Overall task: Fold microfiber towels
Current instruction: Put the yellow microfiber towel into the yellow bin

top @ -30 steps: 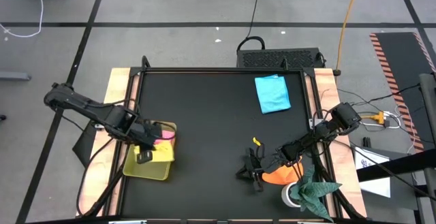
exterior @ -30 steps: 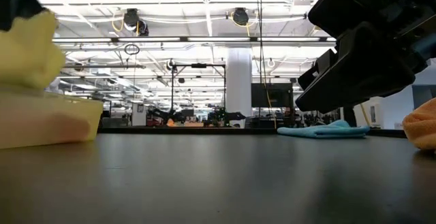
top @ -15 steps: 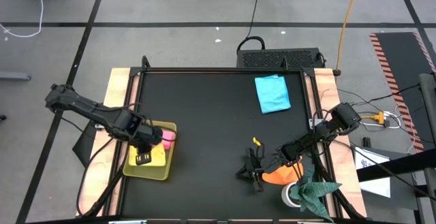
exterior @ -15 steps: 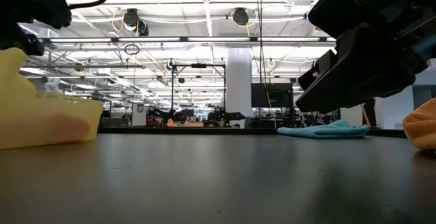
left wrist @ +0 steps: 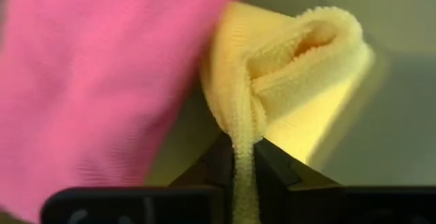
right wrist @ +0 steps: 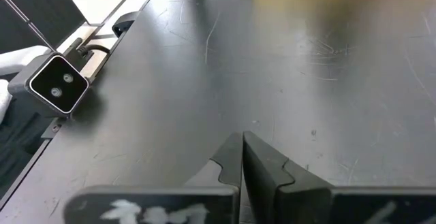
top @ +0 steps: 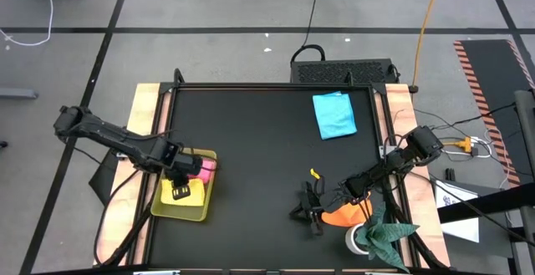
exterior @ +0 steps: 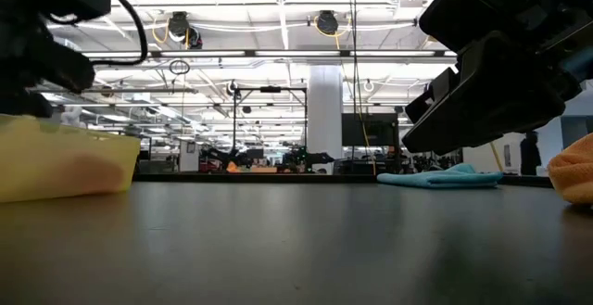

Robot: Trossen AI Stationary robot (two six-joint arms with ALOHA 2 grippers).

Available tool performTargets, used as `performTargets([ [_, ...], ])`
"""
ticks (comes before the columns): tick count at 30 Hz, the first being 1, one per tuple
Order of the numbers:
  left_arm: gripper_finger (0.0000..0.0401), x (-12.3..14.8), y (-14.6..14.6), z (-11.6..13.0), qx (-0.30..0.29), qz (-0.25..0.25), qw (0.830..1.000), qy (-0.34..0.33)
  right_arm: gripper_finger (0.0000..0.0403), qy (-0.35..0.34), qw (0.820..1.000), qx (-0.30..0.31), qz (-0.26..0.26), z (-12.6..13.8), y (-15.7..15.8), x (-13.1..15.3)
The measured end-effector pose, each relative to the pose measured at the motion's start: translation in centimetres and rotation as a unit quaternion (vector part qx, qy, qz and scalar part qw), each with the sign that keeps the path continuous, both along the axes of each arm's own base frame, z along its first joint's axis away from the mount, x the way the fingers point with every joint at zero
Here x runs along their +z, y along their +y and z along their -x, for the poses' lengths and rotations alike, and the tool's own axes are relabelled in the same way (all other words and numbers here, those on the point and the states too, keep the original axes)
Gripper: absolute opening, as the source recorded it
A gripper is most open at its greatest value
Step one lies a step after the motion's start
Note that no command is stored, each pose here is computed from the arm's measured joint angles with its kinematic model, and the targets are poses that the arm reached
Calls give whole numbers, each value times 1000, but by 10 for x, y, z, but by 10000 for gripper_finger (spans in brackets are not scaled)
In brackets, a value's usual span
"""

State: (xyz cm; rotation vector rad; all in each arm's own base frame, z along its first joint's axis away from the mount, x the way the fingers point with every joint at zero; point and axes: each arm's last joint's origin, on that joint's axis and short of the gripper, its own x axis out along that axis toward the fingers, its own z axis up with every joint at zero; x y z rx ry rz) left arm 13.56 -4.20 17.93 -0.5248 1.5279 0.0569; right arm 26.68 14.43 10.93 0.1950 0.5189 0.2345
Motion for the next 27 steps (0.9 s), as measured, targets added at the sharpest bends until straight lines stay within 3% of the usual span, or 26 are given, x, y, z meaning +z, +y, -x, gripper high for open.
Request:
performTargets([
  [7,114,-1,9,-2,25,-39,999,-10,4,0,1000,0,0,0,0,0],
  [12,179,8,12,-5,31,-5,999,-9,4,0,1000,0,0,0,0,0],
  [16,203,25,13,-6,42,-7,999,6,4,0,1000,0,0,0,0,0],
  [21,181,46,11,-9,40,-35,999,-9,4,0,1000,0,0,0,0,0],
  [27,95,42,0,-26,-4,-23,992,-121,4,0,1000,0,0,0,0,0],
])
